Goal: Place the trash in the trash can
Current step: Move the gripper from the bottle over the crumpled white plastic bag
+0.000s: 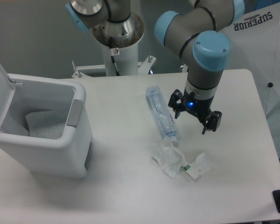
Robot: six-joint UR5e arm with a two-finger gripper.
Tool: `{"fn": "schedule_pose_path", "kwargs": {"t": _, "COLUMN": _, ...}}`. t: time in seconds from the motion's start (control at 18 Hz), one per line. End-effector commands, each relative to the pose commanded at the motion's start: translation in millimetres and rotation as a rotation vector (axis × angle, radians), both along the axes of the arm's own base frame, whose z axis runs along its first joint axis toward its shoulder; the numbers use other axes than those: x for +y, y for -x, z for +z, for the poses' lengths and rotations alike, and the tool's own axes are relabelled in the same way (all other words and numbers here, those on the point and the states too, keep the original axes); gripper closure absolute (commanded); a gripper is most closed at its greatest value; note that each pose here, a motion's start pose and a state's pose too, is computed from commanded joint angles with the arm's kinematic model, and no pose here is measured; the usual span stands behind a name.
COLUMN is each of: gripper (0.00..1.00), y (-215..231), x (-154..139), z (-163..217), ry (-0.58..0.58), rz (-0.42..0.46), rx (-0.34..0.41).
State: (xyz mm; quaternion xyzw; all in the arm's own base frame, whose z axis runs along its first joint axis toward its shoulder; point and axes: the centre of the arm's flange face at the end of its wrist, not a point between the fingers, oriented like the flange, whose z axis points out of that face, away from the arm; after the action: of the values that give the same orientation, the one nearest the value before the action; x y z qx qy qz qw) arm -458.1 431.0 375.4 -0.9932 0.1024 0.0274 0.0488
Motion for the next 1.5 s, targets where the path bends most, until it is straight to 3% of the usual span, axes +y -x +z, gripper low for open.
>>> {"fn": "schedule_pose_path", "kwargs": {"t": 0.33, "gripper": 0.0, "y": -14, "x": 16, "z": -2, "ry": -0.017, "rz": -0.001, "rx": -0.019}}
{"fn": "schedule_pose_path", "kwargs": {"t": 0.61, "gripper": 0.0, "y": -24, "x": 38, "z": -16, "ry": -0.024, "rz": 0.225, "rx": -0.052}}
{"fn": "schedule_pose_path", "kwargs": {"t": 0.67, "gripper": 0.0, "y": -29, "x": 46, "z": -20, "ry": -0.024, "rz": 0.238, "rx": -0.061}}
{"fn": "schedule_pose_path", "kwargs": {"t": 1.0, "gripper": 0.0, "y": -57, "x": 80, "z": -44, "ry": -0.005, "rz": 0.195, "rx": -0.099}}
{"fn": "schedule_pose_path", "kwargs": {"t": 1.33, "gripper": 0.0, "y": -57, "x": 90, "z": -54, "ry": -0.014, "rz": 0.309, "rx": -0.094}}
{"fn": "schedule_pose_path", "kwargs": {"t": 1.5, "gripper": 0.0, "y": -52, "x": 92, "z": -61, "ry": -0.018, "rz": 0.31, "rx": -0.074}}
